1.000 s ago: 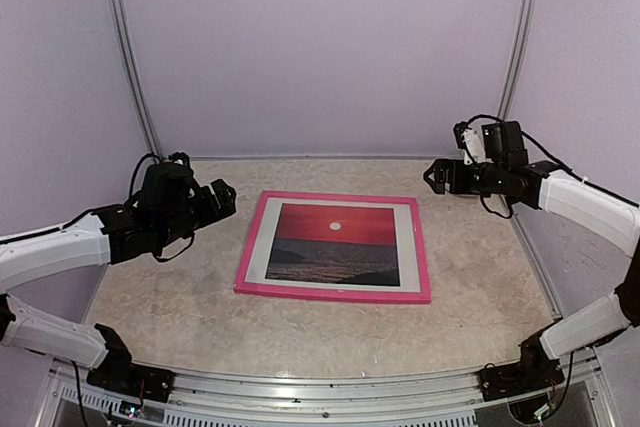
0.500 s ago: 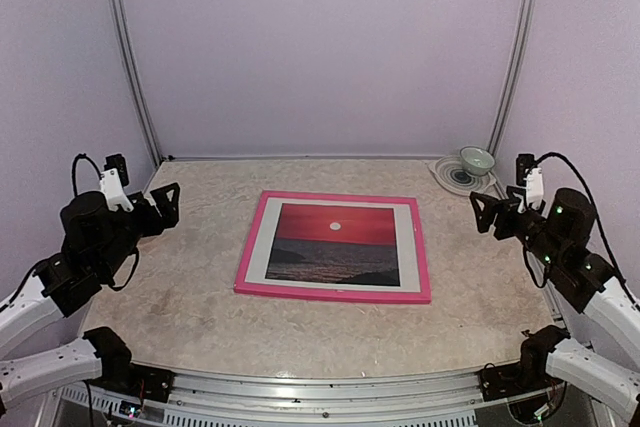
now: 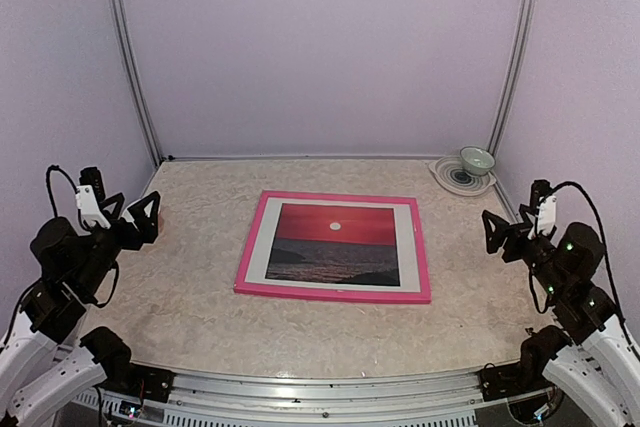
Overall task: Put the photo into the frame
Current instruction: Reset both arms
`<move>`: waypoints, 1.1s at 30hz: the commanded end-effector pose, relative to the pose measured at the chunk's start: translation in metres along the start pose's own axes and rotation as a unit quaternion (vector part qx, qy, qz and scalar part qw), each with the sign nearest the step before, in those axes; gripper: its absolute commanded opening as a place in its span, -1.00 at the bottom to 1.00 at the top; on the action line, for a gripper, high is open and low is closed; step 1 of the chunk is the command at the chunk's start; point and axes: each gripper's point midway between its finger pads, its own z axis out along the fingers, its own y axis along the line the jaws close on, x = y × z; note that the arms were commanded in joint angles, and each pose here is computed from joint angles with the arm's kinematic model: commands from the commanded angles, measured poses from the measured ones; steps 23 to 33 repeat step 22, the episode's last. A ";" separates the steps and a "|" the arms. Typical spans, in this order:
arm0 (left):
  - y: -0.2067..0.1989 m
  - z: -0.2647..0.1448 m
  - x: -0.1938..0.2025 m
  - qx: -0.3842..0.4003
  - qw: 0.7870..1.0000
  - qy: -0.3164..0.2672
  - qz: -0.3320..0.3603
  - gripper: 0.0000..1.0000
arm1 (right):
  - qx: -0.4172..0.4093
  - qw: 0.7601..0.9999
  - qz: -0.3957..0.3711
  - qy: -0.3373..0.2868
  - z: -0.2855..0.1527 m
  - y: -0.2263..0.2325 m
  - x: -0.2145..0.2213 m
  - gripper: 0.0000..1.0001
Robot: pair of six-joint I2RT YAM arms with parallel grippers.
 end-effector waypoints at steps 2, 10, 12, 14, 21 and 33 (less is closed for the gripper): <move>-0.008 0.001 0.002 0.027 1.000 -0.002 0.014 0.98 | 0.046 0.998 0.013 -0.043 -0.015 -0.018 -0.017 0.98; -0.009 0.000 -0.001 0.031 1.000 -0.008 0.000 0.98 | 0.040 0.995 0.020 -0.091 -0.033 -0.018 -0.032 0.98; -0.009 -0.001 -0.001 0.030 0.999 -0.011 -0.005 0.98 | 0.041 0.995 0.021 -0.087 -0.032 -0.018 -0.031 0.98; -0.008 -0.001 -0.001 0.029 0.999 -0.012 -0.007 0.98 | 0.041 0.996 0.020 -0.079 -0.029 -0.018 -0.029 0.98; -0.008 0.004 0.006 0.025 1.000 0.003 -0.002 0.98 | 0.044 0.997 0.021 -0.059 -0.021 -0.018 -0.023 0.98; -0.008 0.004 0.006 0.025 1.000 0.004 -0.002 0.98 | 0.042 0.997 0.019 -0.056 -0.020 -0.017 -0.022 0.98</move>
